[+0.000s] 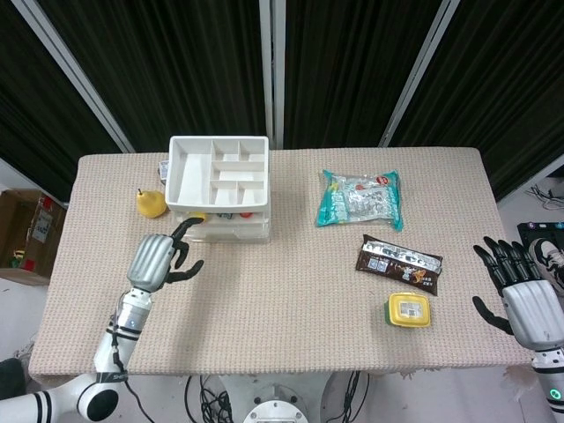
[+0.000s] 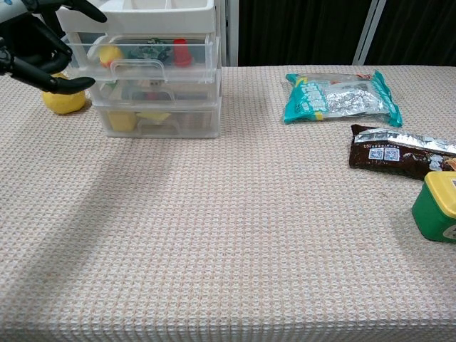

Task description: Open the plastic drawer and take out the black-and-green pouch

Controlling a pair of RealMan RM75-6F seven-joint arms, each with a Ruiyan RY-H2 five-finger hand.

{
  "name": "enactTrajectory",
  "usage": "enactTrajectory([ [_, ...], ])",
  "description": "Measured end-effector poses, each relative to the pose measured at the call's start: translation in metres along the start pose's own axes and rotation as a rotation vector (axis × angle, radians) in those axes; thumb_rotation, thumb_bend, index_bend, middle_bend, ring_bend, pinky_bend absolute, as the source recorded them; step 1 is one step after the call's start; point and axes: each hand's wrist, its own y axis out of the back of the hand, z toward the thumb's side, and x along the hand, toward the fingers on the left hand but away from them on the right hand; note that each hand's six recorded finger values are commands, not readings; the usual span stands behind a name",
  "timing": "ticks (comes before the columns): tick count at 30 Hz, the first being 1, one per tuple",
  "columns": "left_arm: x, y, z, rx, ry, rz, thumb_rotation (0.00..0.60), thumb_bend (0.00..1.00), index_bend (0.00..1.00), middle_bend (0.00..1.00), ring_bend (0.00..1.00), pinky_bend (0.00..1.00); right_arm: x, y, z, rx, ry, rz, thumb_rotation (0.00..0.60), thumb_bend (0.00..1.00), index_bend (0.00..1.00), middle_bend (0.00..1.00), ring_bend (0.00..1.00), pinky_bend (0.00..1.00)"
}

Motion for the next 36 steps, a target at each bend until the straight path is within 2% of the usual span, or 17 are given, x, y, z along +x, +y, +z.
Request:
enactTrajectory([
  [5,0.012,-0.005,-0.003,0.061,0.025,-0.061,0.6,0.25,0.24,0.87,0.99,1.0,0.001,-0.001,-0.002,-0.003,-0.004,0.003,0.6,0.24,0.0,0.0,0.0,0.0],
  [9,0.016,-0.007,0.0,0.084,0.028,-0.078,0.6,0.24,0.36,0.88,0.99,1.0,0.0,-0.003,-0.004,-0.007,-0.008,0.008,0.6,0.24,0.0,0.0,0.0,0.0],
  [13,0.014,-0.005,0.004,0.082,0.012,-0.081,0.6,0.24,0.43,0.89,0.99,1.0,0.0,-0.005,-0.005,-0.01,-0.01,0.013,0.6,0.24,0.0,0.0,0.0,0.0],
  [24,-0.008,-0.002,0.016,0.072,-0.042,-0.129,0.6,0.23,0.44,0.89,0.99,1.0,0.001,-0.007,-0.004,-0.012,-0.011,0.017,0.6,0.24,0.0,0.0,0.0,0.0],
  [36,-0.024,-0.003,0.023,0.059,-0.062,-0.199,0.6,0.2,0.39,0.88,0.99,1.0,0.003,-0.008,-0.003,-0.015,-0.014,0.018,0.6,0.24,0.0,0.0,0.0,0.0],
])
